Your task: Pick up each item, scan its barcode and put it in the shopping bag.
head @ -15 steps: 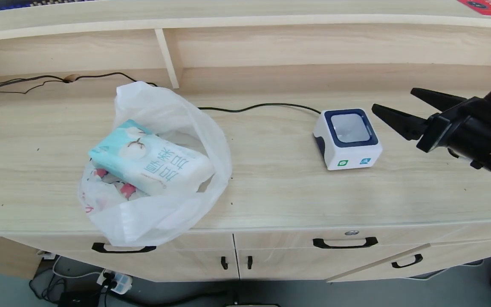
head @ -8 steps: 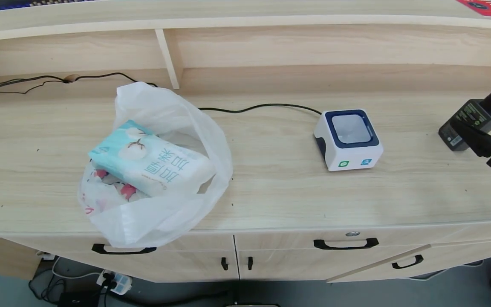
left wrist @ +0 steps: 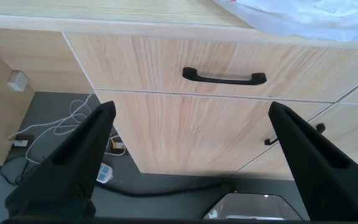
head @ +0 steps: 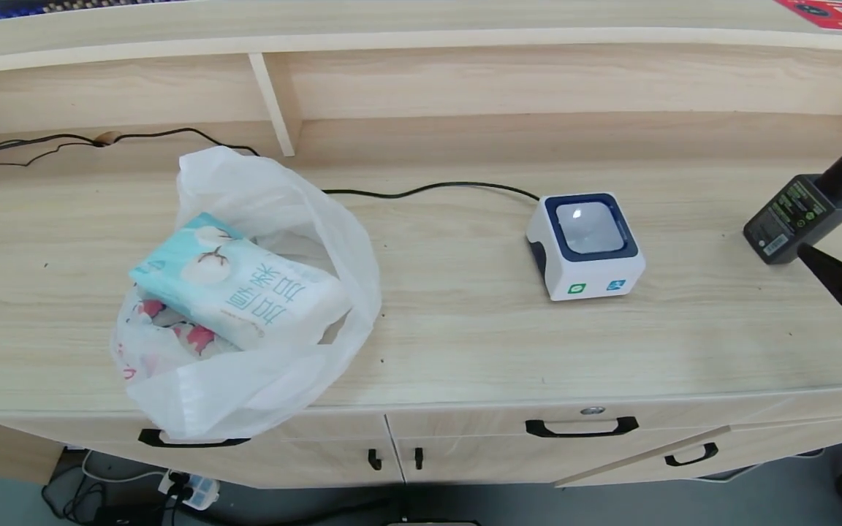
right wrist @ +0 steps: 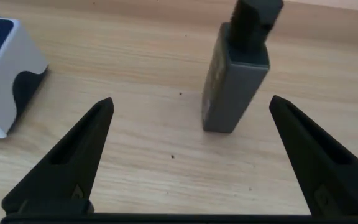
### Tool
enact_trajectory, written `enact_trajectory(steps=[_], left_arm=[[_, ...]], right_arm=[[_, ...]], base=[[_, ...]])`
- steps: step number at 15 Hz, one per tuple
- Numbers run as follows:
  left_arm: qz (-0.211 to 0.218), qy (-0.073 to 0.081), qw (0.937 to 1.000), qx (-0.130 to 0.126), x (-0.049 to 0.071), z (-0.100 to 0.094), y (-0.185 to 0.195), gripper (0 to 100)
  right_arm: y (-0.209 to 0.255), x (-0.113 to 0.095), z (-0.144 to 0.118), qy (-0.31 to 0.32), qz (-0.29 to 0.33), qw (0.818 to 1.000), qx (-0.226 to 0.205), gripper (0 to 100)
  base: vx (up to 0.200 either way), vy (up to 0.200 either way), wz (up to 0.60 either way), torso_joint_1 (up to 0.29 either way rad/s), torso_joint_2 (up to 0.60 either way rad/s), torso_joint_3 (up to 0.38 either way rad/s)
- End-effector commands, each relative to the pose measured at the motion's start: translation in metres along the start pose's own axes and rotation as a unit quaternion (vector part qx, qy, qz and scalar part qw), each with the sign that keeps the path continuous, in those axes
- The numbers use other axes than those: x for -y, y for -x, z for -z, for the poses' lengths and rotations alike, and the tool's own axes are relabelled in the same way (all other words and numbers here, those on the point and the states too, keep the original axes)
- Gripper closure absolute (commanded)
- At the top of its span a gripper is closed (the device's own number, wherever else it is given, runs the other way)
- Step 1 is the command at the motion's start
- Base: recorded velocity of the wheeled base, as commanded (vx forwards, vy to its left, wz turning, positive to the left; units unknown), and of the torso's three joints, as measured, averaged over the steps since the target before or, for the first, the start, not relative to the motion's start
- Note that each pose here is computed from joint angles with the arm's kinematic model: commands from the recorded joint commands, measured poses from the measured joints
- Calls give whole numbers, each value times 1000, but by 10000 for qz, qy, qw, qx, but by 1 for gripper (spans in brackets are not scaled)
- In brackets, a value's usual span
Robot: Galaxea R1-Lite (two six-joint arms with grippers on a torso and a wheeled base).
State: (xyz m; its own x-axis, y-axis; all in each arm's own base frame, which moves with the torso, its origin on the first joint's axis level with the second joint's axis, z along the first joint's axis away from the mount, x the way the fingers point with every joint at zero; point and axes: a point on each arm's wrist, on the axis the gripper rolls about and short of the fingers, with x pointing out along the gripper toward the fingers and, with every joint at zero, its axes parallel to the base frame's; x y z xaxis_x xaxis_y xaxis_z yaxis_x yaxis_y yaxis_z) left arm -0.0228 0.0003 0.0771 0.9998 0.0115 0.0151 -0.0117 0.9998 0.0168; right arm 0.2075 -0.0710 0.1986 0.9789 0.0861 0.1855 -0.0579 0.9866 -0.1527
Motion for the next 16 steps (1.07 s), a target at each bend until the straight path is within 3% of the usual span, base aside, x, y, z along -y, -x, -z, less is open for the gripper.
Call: enact_trajectory(steps=[1,4,6,8,11,16], left_arm=[[-4,1,10000,1,0,0,0,0],[-4,1,10000,-7,0,0,0,0],[-4,8,10000,1,0,0,0,0],[-4,1,10000,1,0,0,0,0],[-4,1,10000,1,0,0,0,0],[-4,1,10000,1,0,0,0,0]], right_arm=[[0,3,6,-44,65,9999,-118,0],[-8,8,15,-101,87,9996,-245,0],[-29,10,26,-65,-68,9999,-72,0],[-45,0,29,-112,-348,9992,151,0],[-56,-18,33,-217,-726,9971,116,0],[-69,-25,40,-245,-892,9957,92,0]], base=[[0,-200,0,17,7,2],[0,-200,0,6,4,2],[0,-200,0,0,0,2],[0,0,0,0,0,0],[0,0,0,0,0,0],[0,0,0,0,0,0]])
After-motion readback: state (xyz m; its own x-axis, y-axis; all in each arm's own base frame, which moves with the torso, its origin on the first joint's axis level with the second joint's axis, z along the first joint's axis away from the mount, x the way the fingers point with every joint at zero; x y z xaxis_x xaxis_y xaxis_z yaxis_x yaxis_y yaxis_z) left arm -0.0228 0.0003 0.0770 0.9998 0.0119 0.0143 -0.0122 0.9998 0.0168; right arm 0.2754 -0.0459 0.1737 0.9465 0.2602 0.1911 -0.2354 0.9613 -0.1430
